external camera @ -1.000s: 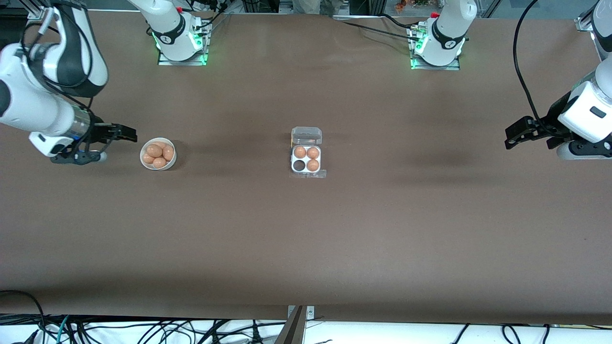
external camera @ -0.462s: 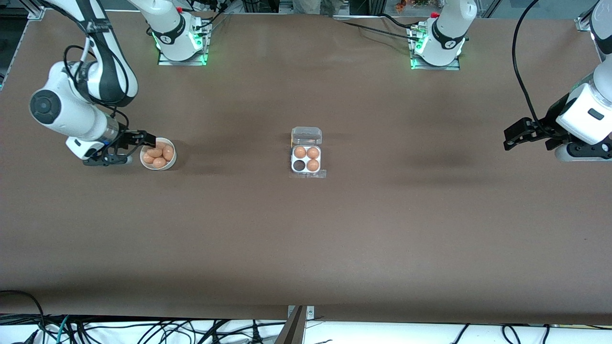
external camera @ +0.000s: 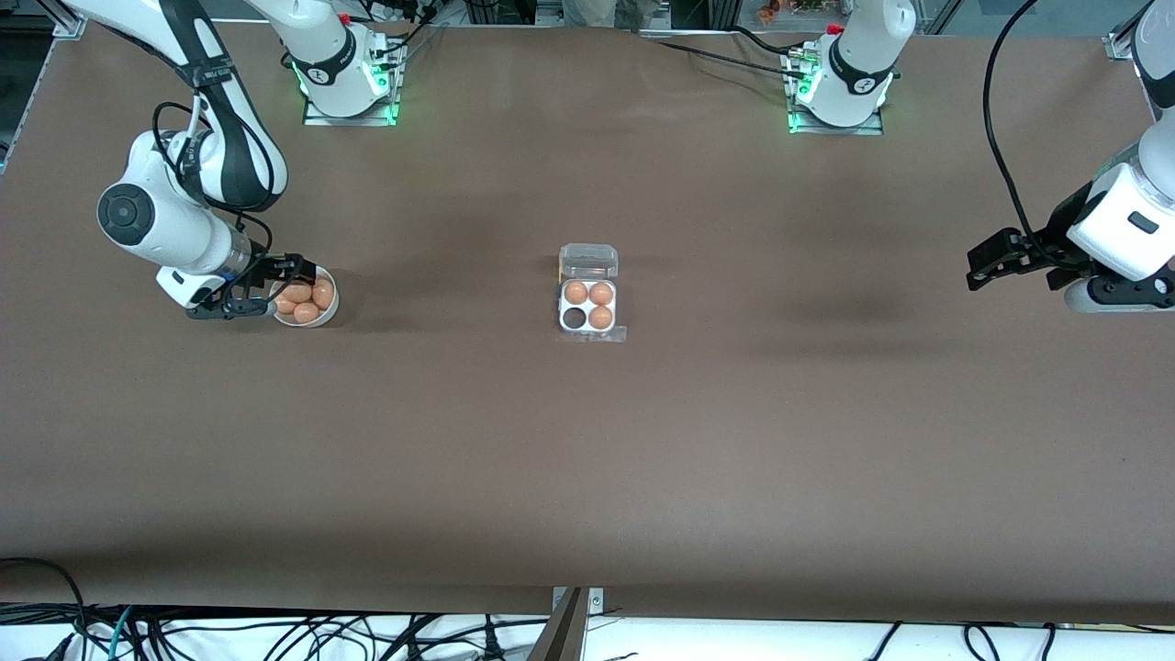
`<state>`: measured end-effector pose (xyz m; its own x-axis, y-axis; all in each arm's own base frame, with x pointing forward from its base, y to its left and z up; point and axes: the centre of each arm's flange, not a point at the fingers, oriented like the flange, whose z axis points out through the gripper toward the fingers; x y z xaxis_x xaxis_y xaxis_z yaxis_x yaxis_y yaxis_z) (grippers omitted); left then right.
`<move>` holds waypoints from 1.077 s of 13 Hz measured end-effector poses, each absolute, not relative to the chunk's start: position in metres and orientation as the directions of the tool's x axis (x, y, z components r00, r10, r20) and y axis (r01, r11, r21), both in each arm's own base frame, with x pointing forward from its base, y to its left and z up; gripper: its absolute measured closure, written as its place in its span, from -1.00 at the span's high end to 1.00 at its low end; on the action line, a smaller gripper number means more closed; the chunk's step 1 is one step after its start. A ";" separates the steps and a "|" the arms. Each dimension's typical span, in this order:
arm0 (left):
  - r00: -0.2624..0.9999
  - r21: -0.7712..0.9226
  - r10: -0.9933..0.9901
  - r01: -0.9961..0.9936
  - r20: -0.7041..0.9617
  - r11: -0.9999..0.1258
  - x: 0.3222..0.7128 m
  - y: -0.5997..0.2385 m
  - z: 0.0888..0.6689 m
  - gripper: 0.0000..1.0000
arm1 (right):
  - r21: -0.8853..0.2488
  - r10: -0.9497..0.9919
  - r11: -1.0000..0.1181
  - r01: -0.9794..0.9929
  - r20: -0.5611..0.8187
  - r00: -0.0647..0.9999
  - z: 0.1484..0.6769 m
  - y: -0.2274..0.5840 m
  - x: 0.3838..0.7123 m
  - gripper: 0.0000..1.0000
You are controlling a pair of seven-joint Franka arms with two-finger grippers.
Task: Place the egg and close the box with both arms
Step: 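Lower the right gripper and grasp one brown egg from the bowl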
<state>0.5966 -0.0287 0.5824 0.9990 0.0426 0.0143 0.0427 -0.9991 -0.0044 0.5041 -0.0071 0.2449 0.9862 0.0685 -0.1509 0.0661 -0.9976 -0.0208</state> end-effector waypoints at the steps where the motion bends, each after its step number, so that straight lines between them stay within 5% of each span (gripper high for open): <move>1: 0.999 -0.004 0.043 0.043 0.014 -0.999 0.597 -0.028 0.582 1.00 | -0.020 0.068 -0.998 0.066 -0.150 0.986 0.243 -0.007 0.504 0.96; 8: 0.999 -0.004 0.043 0.043 0.016 -0.999 0.597 -0.028 0.583 1.00 | -0.019 0.069 -0.998 0.067 -0.142 0.988 0.240 -0.007 0.505 0.90; 12: 0.999 -0.004 0.043 0.043 0.016 -0.999 0.597 -0.028 0.583 1.00 | -0.019 0.087 -0.996 0.085 -0.141 0.986 0.238 0.003 0.505 -0.06; 14: 0.999 -0.004 0.042 0.042 0.016 -0.999 0.597 -0.029 0.583 1.00 | -0.018 0.089 -0.996 0.087 -0.138 0.986 0.238 0.006 0.505 -0.07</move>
